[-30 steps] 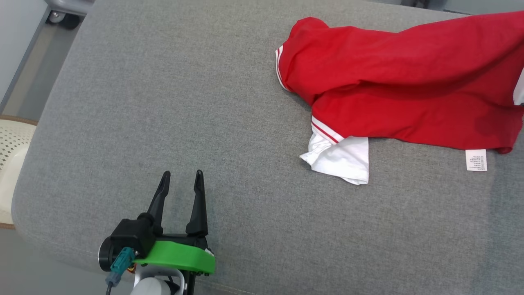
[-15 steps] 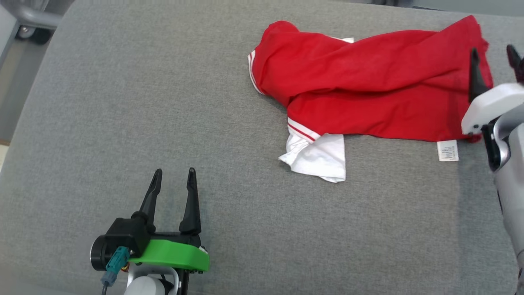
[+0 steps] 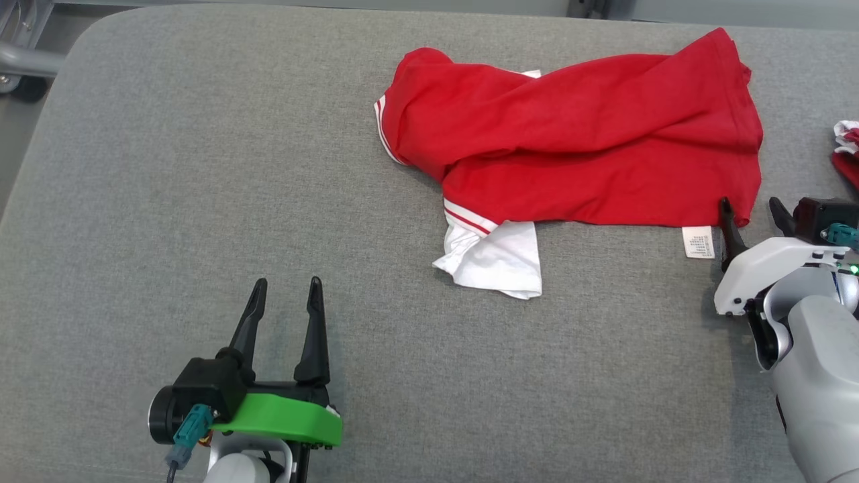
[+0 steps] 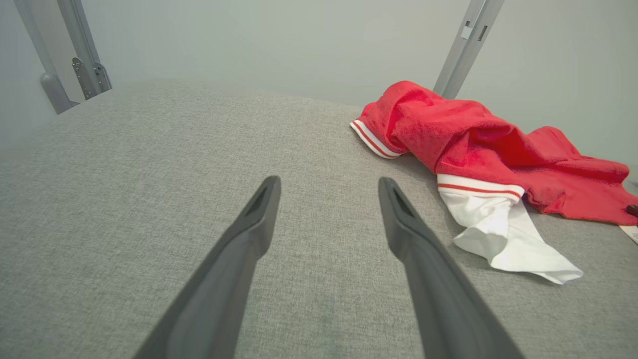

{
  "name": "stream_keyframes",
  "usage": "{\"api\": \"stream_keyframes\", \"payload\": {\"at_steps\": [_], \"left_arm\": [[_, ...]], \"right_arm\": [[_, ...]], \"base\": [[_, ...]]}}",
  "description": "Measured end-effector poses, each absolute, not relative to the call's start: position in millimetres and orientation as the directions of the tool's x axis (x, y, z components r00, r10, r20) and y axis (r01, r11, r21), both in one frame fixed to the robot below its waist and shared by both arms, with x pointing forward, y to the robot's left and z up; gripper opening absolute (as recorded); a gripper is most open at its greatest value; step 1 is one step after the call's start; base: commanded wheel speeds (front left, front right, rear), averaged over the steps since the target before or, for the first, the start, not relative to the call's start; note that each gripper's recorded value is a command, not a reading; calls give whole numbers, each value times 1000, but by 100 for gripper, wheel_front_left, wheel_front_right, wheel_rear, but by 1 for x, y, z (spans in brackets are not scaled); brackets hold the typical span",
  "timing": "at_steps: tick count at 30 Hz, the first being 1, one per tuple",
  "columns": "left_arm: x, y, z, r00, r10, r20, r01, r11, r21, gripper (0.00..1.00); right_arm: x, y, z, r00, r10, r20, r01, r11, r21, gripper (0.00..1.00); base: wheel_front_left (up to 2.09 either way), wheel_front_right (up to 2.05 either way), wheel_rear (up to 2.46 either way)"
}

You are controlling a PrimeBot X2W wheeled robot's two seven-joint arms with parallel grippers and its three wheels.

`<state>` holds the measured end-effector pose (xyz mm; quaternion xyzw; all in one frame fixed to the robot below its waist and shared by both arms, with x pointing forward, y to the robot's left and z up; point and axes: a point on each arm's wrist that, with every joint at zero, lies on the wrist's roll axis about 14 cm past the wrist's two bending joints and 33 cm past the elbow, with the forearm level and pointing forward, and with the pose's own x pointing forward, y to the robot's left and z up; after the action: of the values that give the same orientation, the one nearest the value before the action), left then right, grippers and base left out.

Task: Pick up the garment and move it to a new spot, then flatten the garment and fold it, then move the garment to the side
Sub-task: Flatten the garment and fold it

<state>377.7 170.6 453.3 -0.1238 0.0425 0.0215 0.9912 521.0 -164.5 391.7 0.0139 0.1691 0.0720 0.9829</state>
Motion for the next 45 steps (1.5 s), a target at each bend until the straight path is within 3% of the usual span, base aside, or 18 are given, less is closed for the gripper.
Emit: {"api": "stream_keyframes", "payload": {"at_steps": [3, 4, 5, 6, 7, 8, 17, 25, 26, 28, 37, 45], "left_arm": [[376, 176, 451, 994, 49, -98, -71, 968, -239, 100], [375, 177, 451, 994, 53, -99, -76, 968, -239, 100], [374, 178, 451, 993, 57, -100, -80, 968, -238, 100], [374, 179, 451, 993, 60, -101, -83, 968, -237, 100], [374, 180, 451, 993, 63, -100, -85, 968, -236, 100], [374, 181, 451, 993, 66, -99, -88, 968, -236, 100], [379, 168, 456, 997, 24, -80, -43, 968, -247, 100], [386, 142, 458, 996, -61, -65, 41, 964, -263, 100], [387, 139, 458, 995, -71, -64, 52, 963, -263, 100], [389, 132, 457, 994, -94, -63, 74, 961, -265, 100], [388, 121, 462, 991, -128, -50, 110, 958, -266, 100], [377, 120, 470, 990, -135, -30, 122, 957, -263, 100]], "right_arm": [[519, -155, 379, 917, 160, -367, -145, 987, 69, 100], [519, -152, 377, 913, 163, -374, -147, 987, 72, 92], [520, -150, 376, 911, 166, -377, -148, 986, 76, 50], [520, -148, 376, 910, 168, -378, -149, 986, 80, 38], [520, -146, 376, 910, 171, -377, -150, 985, 84, 15], [519, -145, 377, 911, 172, -375, -150, 985, 87, 0], [511, -177, 400, 944, 114, -309, -103, 993, 52, 0], [473, -234, 410, 956, -1, -293, -8, 1000, -29, 0], [468, -238, 410, 956, -12, -292, 5, 1000, -27, 29], [458, -244, 409, 954, -34, -298, 27, 999, -27, 100], [433, -268, 434, 970, -115, -215, 109, 993, -39, 100], [429, -217, 480, 996, 5, -85, -5, 1000, -11, 100]], "base": [[0, 0, 0], [0, 0, 0], [0, 0, 0], [0, 0, 0], [0, 0, 0], [0, 0, 0], [0, 0, 0], [0, 0, 0], [0, 0, 0], [0, 0, 0], [0, 0, 0], [0, 0, 0]]}}
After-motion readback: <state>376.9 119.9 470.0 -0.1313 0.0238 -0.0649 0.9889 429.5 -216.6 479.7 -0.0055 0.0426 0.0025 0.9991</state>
